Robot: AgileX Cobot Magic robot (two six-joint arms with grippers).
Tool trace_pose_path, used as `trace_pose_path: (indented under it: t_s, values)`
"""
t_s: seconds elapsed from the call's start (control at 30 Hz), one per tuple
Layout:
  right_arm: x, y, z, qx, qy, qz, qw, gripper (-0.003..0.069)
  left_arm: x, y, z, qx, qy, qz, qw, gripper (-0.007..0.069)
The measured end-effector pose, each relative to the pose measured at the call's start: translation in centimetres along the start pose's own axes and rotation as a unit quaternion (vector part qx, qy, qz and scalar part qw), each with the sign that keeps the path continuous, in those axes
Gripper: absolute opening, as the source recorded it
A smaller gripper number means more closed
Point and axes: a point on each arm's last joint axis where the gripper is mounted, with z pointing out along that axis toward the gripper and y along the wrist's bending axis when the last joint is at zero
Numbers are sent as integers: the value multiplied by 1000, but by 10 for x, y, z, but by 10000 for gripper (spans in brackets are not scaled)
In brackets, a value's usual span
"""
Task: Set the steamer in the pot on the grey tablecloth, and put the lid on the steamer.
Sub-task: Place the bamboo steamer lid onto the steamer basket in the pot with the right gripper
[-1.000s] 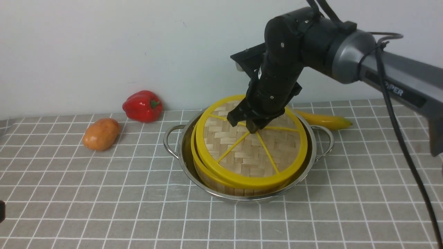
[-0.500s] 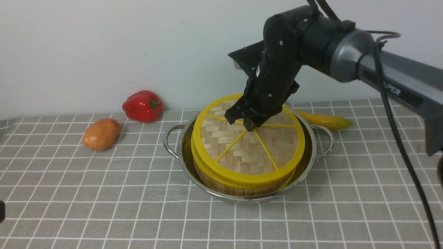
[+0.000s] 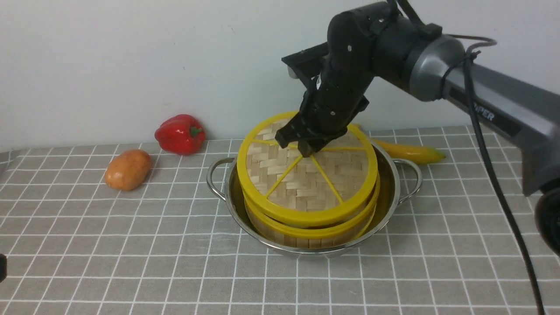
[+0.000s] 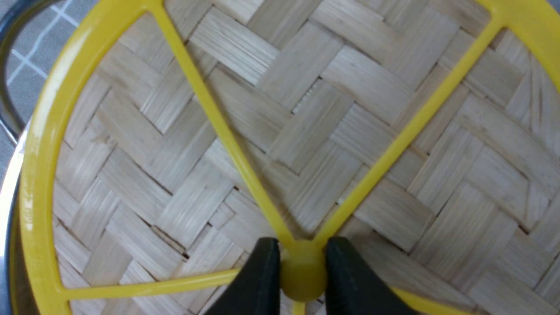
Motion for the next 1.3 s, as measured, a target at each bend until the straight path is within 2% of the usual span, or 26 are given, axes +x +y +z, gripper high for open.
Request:
trace_pose_path:
  t_s: [0.43,0.73,0.97,1.3]
  values:
    - [-3,1,-19,2,-18,5,1000,148,0,0,0,0,0,0,1000,1]
    - [-2,0,-18,5,-17,9,1000,148,0,0,0,0,1,1,1000,1]
    - [10,-6,-2,28,17,5,999,148,0,0,0,0,2,1,1000,1]
    - [10,-5,-2,27,18,4,999,148,0,0,0,0,2,1,1000,1]
